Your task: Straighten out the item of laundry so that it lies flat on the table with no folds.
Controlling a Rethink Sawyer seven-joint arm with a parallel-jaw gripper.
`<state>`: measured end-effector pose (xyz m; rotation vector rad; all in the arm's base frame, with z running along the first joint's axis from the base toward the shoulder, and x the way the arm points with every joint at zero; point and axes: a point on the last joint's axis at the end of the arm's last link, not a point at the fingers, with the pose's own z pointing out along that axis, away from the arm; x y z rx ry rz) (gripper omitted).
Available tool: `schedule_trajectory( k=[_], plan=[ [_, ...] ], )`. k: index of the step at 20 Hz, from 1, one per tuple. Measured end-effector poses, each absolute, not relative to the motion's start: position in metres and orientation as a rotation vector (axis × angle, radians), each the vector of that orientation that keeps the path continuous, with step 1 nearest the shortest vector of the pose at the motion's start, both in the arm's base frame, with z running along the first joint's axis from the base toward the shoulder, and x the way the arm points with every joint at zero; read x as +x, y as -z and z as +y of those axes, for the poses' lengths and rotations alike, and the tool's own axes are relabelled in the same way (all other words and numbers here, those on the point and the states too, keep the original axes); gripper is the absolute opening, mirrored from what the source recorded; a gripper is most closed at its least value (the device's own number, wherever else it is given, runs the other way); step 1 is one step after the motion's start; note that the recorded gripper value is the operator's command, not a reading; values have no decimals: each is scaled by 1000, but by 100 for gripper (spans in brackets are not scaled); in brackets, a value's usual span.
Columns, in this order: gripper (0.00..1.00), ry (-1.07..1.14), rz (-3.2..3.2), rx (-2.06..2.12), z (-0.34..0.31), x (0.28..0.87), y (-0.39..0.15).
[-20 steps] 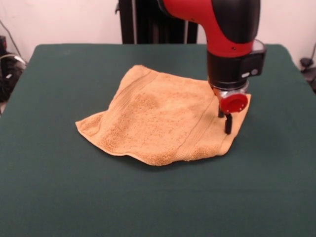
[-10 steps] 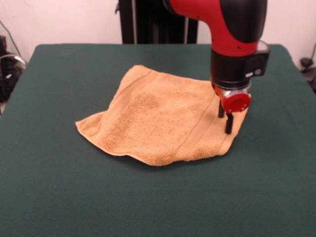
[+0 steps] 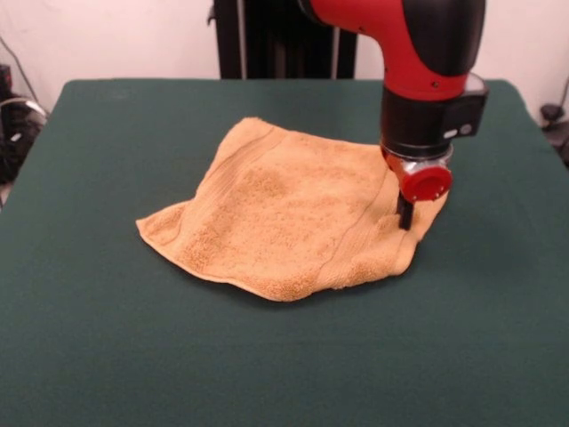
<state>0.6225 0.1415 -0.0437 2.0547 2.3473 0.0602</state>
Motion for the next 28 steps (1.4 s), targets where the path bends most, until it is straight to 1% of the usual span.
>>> schedule_trajectory(
  k=[28],
  plan=[
    [0,-88,2266,2175,138,625,44]
  ],
)
